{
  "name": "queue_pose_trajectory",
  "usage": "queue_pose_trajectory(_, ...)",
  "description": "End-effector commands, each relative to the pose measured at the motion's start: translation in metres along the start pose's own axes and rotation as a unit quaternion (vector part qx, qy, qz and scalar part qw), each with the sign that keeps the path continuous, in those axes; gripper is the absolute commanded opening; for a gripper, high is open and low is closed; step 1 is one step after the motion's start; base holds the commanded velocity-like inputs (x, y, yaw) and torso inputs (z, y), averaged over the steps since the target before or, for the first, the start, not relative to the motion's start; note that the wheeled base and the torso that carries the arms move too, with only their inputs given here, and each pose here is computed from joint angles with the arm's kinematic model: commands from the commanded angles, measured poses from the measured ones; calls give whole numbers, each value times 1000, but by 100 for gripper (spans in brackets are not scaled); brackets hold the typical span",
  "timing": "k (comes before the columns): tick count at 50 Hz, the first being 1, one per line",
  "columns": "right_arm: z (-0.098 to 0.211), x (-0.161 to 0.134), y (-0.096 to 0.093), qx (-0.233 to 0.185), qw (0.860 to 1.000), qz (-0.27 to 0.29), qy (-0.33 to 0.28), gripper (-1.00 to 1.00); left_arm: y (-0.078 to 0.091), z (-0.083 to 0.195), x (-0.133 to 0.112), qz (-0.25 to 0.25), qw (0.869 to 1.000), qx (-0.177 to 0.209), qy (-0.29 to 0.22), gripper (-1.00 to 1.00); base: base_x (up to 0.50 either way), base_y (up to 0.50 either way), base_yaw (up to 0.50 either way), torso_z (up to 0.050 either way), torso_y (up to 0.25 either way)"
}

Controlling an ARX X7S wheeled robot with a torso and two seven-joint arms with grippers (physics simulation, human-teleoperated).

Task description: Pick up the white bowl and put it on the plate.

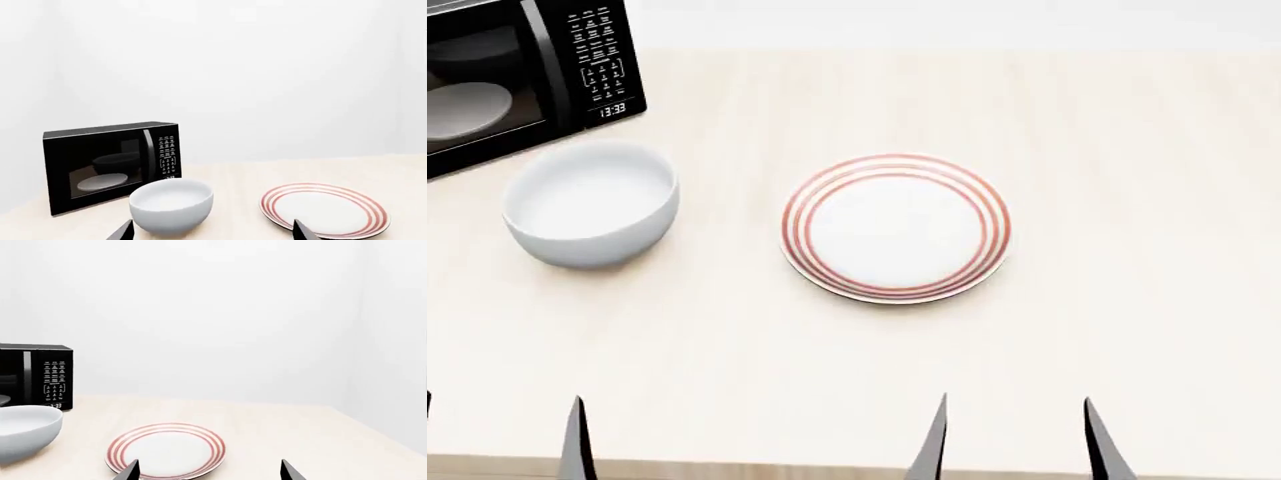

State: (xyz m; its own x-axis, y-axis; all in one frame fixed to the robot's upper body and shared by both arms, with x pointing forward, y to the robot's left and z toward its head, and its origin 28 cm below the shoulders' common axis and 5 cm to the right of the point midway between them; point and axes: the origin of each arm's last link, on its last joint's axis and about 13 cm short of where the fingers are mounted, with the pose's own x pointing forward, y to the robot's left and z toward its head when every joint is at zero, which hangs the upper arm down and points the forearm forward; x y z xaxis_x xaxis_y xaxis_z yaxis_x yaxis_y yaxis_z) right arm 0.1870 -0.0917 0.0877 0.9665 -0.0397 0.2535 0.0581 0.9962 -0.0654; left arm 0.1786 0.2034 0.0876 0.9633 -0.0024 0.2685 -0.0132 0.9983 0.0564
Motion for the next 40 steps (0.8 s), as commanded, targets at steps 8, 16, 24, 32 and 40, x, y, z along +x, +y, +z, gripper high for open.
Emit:
queue_pose_trajectory(8, 3, -2, 0, 6, 1000, 6, -10, 100, -1, 5, -3, -2, 1000, 10, -15, 100, 294, 0, 0, 0, 0)
queue_pose_trajectory(16, 3, -2, 0, 5, 1000, 4, -12, 100, -1, 4, -3, -2, 1000, 13, -15, 100, 500, 0, 0, 0, 0)
queue_pose_trajectory(24, 3, -2, 0, 4, 1000, 4, -14, 100, -1, 4, -3, 0, 1000, 14, -14, 100, 500, 0, 0, 0, 0)
queue_pose_trajectory(32, 3, -2, 0, 3, 1000, 4, -13, 100, -1, 4, -4, 0, 1000, 15, -13, 100, 500, 0, 0, 0, 0)
queue_pose_trajectory(40, 3, -3, 1, 3, 1000, 6, -14, 100, -1, 3, -4, 1, 1000, 16, -12, 100, 500, 0, 0, 0, 0)
